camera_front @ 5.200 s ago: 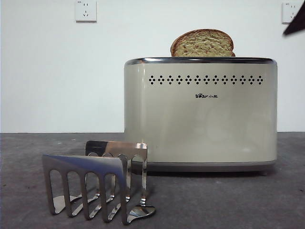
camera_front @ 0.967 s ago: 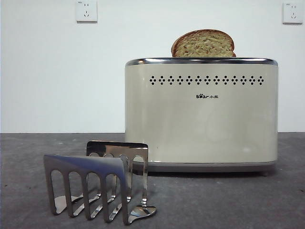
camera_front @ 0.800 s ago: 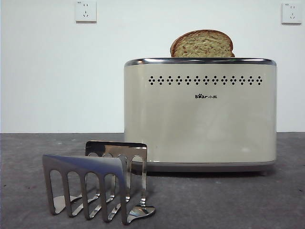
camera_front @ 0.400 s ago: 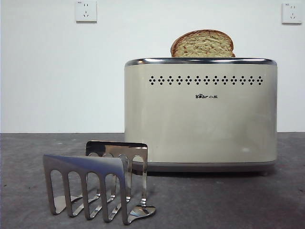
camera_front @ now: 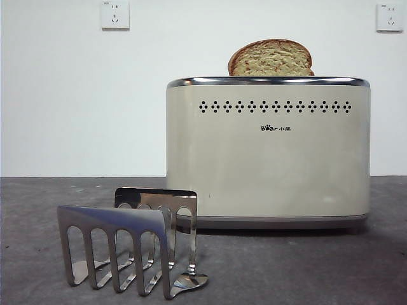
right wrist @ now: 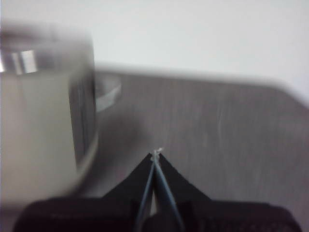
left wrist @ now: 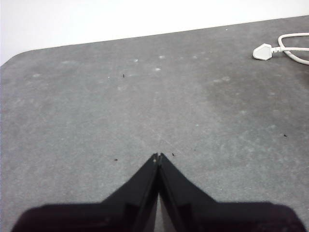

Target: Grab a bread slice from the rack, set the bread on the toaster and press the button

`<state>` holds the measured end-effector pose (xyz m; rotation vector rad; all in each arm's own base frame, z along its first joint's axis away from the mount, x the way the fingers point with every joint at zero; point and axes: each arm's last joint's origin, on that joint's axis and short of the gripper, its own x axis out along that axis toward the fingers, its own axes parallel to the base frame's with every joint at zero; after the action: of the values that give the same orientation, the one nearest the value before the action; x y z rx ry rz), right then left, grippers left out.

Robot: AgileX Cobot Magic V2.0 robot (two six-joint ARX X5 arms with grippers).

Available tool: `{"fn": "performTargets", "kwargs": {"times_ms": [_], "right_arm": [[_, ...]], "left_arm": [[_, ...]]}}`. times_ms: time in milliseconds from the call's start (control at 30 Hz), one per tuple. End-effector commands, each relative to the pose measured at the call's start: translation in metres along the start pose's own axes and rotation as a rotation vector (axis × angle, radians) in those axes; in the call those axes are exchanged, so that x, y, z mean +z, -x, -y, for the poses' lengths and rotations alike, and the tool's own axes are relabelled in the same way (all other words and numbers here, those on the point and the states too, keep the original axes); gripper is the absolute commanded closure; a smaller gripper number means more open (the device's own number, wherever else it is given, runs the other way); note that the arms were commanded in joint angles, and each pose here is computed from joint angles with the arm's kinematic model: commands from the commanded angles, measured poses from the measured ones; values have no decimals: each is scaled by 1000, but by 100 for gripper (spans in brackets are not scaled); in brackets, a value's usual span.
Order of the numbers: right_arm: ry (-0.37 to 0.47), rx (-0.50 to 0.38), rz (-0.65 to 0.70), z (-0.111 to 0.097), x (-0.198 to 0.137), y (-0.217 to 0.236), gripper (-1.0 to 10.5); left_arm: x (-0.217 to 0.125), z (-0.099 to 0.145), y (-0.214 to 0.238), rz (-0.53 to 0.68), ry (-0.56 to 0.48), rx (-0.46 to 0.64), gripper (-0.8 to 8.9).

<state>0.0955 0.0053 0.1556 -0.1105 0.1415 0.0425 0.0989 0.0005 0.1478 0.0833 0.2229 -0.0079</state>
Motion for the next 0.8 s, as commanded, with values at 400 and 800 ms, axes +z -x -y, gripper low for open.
{"fn": "performTargets", "kwargs": {"times_ms": [400,800], "right_arm": [[-29,-97,-38,2,-5,-1,946],[-29,-95,-38,2,-5,-1,946]], "left_arm": [[-4,0,-2,-16,6,-4,816],[-4,0,-2,-16,6,-4,816]]}}
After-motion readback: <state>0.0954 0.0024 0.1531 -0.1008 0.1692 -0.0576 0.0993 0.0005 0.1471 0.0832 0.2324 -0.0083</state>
